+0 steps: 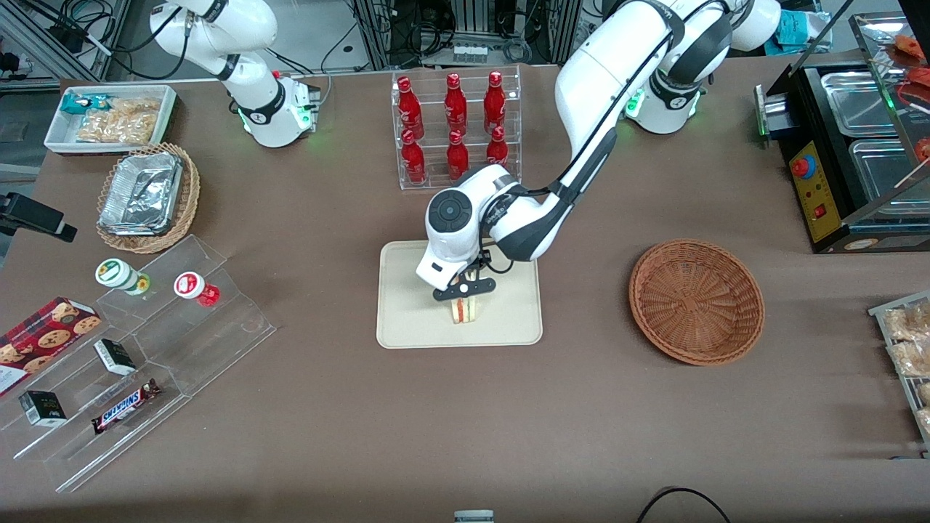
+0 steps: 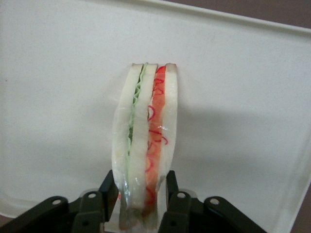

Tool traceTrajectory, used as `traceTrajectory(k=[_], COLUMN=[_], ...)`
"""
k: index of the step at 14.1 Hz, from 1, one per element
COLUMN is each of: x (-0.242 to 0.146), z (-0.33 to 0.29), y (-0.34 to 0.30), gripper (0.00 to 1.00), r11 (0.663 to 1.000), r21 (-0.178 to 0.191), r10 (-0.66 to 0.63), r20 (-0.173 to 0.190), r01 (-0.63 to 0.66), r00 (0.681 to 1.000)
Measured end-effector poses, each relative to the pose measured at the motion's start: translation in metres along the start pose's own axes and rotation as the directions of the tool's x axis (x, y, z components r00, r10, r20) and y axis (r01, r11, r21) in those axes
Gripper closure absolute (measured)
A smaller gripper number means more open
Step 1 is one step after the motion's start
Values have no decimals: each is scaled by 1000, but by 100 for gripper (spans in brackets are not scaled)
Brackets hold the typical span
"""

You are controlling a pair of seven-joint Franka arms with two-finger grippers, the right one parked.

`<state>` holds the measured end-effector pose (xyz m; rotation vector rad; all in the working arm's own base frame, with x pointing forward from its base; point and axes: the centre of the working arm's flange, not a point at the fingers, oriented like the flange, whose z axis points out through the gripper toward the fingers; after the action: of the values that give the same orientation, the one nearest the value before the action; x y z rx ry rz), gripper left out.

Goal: Place sandwich from basket to tray

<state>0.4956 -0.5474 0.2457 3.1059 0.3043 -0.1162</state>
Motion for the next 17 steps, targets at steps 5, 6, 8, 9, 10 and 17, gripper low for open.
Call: traceTrajectory(k=[5,6,8,9,10,17], x=[11,16,39,51,63,109], z=[-78,-94,-117,-122,-124,-182], y=[-12,-23,-55,-73,-94,-248], gripper=[1,0,0,0,0,0], r11=[999,996,987,983,981,988], r21=[5,34,81,106,125,146], r10=[-54,-80,-134,-148,-150,-42], r20=[-42,-37,-26,-17,-8,20], r01=[54,81,135,149,150,38], r00=[998,996,991,989,989,999])
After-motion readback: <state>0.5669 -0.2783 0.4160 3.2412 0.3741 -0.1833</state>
